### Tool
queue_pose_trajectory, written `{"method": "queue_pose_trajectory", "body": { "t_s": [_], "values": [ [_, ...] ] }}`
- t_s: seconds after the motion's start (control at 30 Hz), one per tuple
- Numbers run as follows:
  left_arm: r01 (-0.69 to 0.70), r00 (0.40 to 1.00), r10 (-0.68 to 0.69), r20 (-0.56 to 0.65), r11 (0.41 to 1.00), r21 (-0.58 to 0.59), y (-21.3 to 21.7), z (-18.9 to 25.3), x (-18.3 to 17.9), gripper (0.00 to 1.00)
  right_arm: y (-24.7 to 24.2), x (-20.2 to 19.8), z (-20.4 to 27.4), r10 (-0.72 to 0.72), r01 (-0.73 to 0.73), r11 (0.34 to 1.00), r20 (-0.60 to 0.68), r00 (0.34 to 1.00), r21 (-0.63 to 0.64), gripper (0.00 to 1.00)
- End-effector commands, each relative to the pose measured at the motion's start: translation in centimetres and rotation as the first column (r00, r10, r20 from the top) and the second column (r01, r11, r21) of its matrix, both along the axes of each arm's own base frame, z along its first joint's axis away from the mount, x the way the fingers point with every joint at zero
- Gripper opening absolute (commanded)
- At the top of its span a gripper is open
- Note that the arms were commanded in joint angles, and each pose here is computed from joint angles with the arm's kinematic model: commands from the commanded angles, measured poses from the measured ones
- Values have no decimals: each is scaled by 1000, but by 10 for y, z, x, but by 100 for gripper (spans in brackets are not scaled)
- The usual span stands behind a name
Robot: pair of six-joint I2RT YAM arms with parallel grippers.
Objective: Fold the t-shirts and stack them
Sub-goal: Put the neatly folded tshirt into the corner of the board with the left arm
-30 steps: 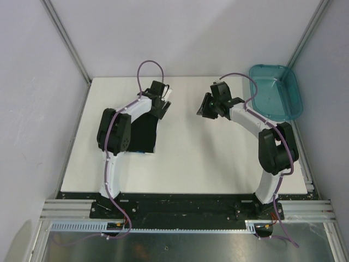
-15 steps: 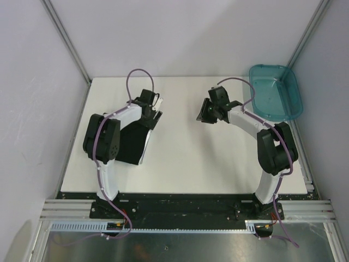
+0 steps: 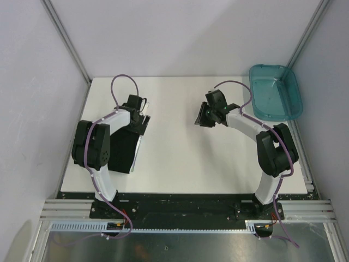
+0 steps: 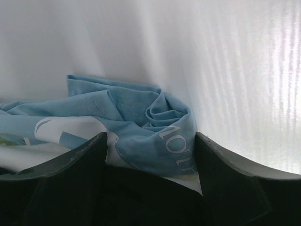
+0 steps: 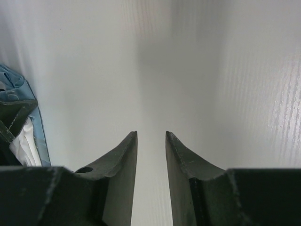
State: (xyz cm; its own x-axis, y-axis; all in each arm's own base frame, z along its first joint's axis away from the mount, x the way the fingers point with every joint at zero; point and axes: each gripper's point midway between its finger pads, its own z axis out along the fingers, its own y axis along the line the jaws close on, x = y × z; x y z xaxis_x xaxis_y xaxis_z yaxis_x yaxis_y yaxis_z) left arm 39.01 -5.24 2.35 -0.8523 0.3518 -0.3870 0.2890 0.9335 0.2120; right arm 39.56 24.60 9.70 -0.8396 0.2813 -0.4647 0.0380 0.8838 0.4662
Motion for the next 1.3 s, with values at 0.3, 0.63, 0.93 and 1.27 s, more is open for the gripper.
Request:
{"method": "queue_pose_trajectory", "body": {
  "t_s": [0.3, 0.63, 0.93, 1.27],
  "values": [
    [-155, 988, 156, -8, 988, 24, 42, 13, -4, 78, 3, -1, 14, 17, -16, 1000, 48, 999, -6, 35],
    [-17, 985, 60, 160, 966, -260, -56, 92, 24, 99, -13, 12, 38, -36, 34, 999, 111, 993, 18, 40],
    [153, 942, 5, 337, 884, -441, -177, 186, -7, 99, -34, 1, 98, -90, 84, 996, 211, 973, 37, 56],
    [155, 926, 32, 377, 876, -456, -204, 204, -30, 99, -63, -35, 138, -148, 156, 988, 304, 941, 0, 61]
  ]
}}
